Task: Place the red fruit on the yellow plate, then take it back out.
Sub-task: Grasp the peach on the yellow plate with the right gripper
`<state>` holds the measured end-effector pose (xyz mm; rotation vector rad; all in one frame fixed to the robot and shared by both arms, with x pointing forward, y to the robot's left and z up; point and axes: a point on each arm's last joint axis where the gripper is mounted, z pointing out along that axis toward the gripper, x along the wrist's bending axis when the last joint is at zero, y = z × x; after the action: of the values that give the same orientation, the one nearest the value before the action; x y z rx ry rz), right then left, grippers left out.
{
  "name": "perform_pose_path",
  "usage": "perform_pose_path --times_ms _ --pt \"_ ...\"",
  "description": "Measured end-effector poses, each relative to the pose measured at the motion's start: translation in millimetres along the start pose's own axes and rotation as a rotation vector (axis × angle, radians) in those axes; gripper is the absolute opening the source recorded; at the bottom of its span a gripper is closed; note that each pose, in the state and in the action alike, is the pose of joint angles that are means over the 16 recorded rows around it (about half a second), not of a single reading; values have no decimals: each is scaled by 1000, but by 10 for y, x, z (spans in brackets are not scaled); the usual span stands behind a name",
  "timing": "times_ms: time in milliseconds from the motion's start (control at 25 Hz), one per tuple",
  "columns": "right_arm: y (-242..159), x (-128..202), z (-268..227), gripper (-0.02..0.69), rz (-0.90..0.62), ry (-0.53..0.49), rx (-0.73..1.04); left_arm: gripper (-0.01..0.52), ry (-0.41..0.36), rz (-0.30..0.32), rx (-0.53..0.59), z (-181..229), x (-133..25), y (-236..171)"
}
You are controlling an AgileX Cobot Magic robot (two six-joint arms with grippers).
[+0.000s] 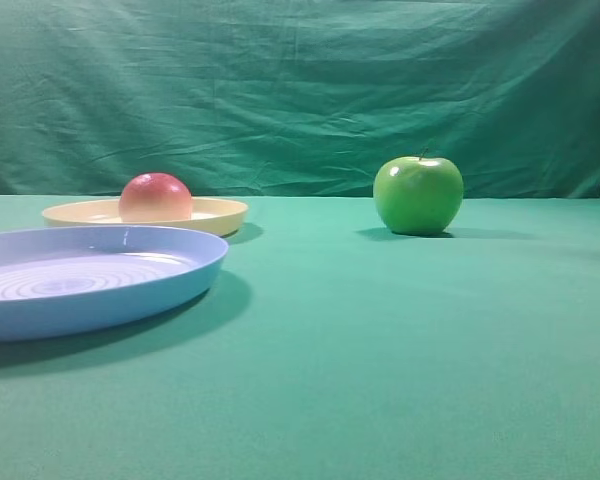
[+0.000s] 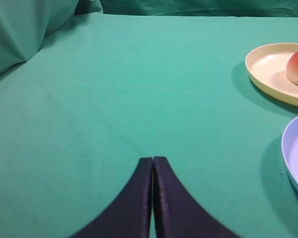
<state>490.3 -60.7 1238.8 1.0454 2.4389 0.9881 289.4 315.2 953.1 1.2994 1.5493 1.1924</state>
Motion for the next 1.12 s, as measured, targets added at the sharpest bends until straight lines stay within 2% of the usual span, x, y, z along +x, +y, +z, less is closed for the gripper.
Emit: perform_pose_path --times_ms 280,680,1120 --pt "-395 -4 -568 0 22 -1 -11 0 0 0 0 0 0 0" --pt "-1180 -51 -1001 0 83 -50 3 0 0 0 0 0 0 0" --pt "-2020 -267 -1360 0 193 -219 -269 0 0 0 0 0 0 0"
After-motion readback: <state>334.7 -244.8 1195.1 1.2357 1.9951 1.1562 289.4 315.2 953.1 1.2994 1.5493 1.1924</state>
